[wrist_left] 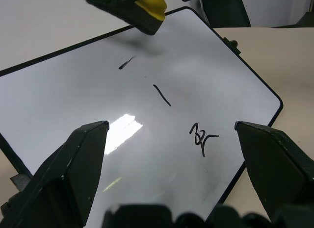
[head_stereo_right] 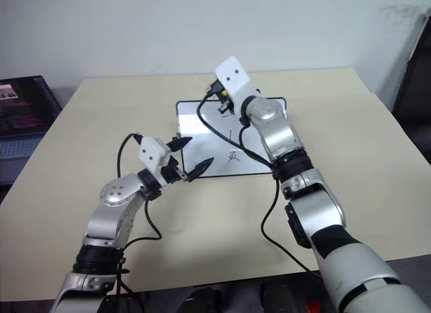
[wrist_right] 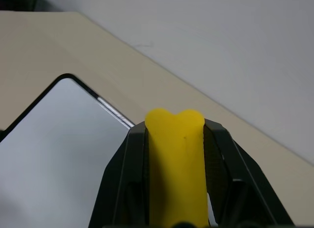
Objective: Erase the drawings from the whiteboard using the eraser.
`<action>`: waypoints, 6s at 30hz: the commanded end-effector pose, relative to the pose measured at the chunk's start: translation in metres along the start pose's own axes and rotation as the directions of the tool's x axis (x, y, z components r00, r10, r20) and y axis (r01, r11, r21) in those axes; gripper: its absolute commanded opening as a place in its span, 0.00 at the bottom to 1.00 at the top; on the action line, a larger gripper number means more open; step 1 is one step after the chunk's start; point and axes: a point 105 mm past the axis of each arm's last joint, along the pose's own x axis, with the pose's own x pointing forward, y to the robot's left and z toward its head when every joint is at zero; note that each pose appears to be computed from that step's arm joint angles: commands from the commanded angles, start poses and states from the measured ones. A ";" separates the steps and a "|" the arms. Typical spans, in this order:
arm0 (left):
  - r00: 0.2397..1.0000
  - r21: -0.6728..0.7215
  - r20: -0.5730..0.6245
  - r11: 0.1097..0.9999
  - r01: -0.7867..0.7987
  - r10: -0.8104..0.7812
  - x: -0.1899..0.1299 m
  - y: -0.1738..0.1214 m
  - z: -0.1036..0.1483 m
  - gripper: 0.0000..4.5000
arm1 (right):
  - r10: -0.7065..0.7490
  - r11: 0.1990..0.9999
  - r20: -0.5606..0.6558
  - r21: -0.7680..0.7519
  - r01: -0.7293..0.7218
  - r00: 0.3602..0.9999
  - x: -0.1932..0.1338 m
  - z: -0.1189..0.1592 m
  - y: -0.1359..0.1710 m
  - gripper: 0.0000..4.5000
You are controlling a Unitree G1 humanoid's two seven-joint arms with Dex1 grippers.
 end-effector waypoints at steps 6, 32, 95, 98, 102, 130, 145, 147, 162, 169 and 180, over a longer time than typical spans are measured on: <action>0.999 0.041 0.037 0.999 -0.011 0.010 -0.002 0.002 0.012 1.00 | 0.097 0.988 0.060 -0.130 -0.089 0.993 0.005 0.013 0.024 0.25; 0.999 0.042 0.039 0.999 -0.019 0.017 -0.003 0.000 0.012 1.00 | 0.107 0.939 -0.103 -0.317 -0.134 0.989 0.010 -0.035 0.029 0.25; 0.999 0.062 0.038 0.998 -0.003 0.001 -0.002 0.004 0.014 1.00 | 0.053 0.940 -0.202 -0.320 -0.117 0.978 -0.006 -0.075 0.009 0.25; 0.999 0.063 0.036 0.998 -0.010 0.008 -0.004 0.004 0.014 1.00 | 0.071 0.940 -0.177 -0.317 -0.125 0.982 0.000 -0.065 0.017 0.25; 0.999 0.064 0.033 0.998 -0.022 0.020 -0.007 0.005 0.013 1.00 | 0.091 0.941 -0.132 -0.314 -0.129 0.987 0.002 -0.047 0.018 0.25; 0.999 0.063 0.029 0.998 -0.023 0.021 -0.007 0.004 0.013 1.00 | 0.071 0.936 -0.135 -0.333 -0.113 0.988 0.013 -0.043 0.024 0.25; 0.999 0.061 0.036 0.998 -0.026 0.024 -0.004 0.003 0.014 1.00 | 0.070 0.938 -0.101 -0.332 -0.100 0.992 0.019 -0.027 0.025 0.25; 0.999 0.060 0.035 0.998 -0.026 0.023 -0.005 0.003 0.014 1.00 | 0.069 0.936 -0.117 -0.336 -0.105 0.991 0.018 -0.032 0.024 0.25; 0.999 0.066 0.036 0.998 -0.025 0.023 -0.004 0.002 0.014 1.00 | 0.035 0.929 -0.266 -0.346 -0.129 0.963 -0.009 -0.091 -0.003 0.25; 0.999 0.066 0.035 0.997 -0.026 0.024 -0.005 0.002 0.014 1.00 | 0.006 0.928 -0.310 -0.352 -0.121 0.951 -0.024 -0.109 -0.020 0.25; 0.999 0.069 0.040 0.998 -0.006 0.004 0.000 0.001 0.015 1.00 | -0.020 0.933 -0.310 -0.347 -0.094 0.950 -0.029 -0.111 -0.029 0.25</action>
